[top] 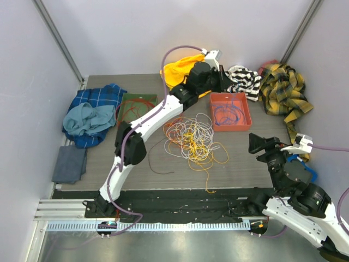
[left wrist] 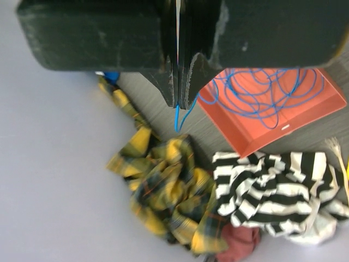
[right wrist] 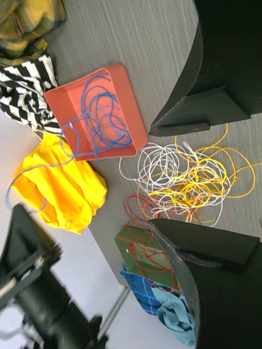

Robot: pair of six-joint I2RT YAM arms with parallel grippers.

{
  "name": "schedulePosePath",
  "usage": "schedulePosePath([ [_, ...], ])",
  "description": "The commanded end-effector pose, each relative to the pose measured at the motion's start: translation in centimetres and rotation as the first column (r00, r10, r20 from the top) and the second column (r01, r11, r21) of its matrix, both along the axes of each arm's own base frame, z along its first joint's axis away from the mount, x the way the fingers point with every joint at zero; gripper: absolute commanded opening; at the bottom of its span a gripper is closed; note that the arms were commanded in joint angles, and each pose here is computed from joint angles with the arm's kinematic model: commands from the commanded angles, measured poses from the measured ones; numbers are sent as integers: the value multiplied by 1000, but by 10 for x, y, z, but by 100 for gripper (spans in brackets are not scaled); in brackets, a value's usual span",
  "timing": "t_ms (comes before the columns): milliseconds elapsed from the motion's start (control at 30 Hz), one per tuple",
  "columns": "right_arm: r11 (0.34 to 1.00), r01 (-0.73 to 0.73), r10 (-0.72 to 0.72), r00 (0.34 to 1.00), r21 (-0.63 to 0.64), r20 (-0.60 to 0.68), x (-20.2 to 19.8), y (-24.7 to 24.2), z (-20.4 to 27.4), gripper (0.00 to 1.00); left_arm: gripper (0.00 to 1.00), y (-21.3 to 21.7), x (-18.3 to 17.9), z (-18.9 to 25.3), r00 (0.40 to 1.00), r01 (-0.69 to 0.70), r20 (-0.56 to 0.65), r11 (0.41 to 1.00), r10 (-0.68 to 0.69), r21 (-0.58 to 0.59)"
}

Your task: Untangle the cables

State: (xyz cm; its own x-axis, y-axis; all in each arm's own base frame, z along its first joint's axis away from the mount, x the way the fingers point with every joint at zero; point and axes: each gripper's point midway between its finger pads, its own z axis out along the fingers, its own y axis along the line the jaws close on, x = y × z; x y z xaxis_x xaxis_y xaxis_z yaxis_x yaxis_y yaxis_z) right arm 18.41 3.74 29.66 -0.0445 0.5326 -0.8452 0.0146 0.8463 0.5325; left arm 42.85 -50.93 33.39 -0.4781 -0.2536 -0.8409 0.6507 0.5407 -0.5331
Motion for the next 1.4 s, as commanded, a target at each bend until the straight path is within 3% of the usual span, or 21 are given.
schedulePosePath([
  [0,998,63,-63,998,-11,24,-2,-17,10,70,0,-13,20,18,995,-17,96,997,25,-79],
  [267,996,76,-76,997,-48,6,1,-16,-1,70,6,-18,51,-49,997,-74,24,997,75,-30],
  [367,995,84,-84,996,-60,-2,3,-15,-5,70,39,-28,42,-52,1000,-9,9,999,9,-51],
  [400,994,83,-84,996,-65,-4,3,-15,-6,70,99,-30,39,-53,1000,8,4,999,-8,-51],
  [633,997,63,-63,998,-49,-10,4,-9,-4,70,100,-8,23,-27,999,-32,37,999,33,-36],
  [733,998,44,-44,999,-43,-17,5,-4,-7,70,100,29,7,13,989,-116,94,993,118,-31],
  [767,998,39,-40,999,-42,-21,5,-3,-8,70,100,44,3,-13,982,-170,93,983,164,62],
  [800,999,32,-33,999,-44,-29,5,0,-12,70,100,72,-10,12,965,-244,121,966,233,86],
  [833,999,27,-29,999,-42,-33,6,2,-14,70,100,90,-17,-22,945,-325,114,927,308,188],
  [900,999,11,-12,999,-35,-48,7,8,-22,70,100,121,-40,-15,928,-368,142,904,344,217],
  [933,999,3,-5,999,-32,-51,7,10,-23,70,100,141,-47,-62,916,-400,91,866,391,301],
  [967,1000,-7,5,998,-28,-55,8,13,-25,70,100,154,-53,-75,897,-430,35,850,441,303],
  [1133,997,-54,49,995,-53,-91,14,31,-37,66,100,176,-120,-156,916,-229,-230,900,328,372],
  [1233,993,-81,67,987,-90,-147,20,45,-51,65,100,186,-153,-178,899,-206,-274,883,341,423],
  [1367,985,-112,83,974,-128,-209,30,64,-67,65,100,212,-168,-177,871,-274,-276,867,407,416],
])
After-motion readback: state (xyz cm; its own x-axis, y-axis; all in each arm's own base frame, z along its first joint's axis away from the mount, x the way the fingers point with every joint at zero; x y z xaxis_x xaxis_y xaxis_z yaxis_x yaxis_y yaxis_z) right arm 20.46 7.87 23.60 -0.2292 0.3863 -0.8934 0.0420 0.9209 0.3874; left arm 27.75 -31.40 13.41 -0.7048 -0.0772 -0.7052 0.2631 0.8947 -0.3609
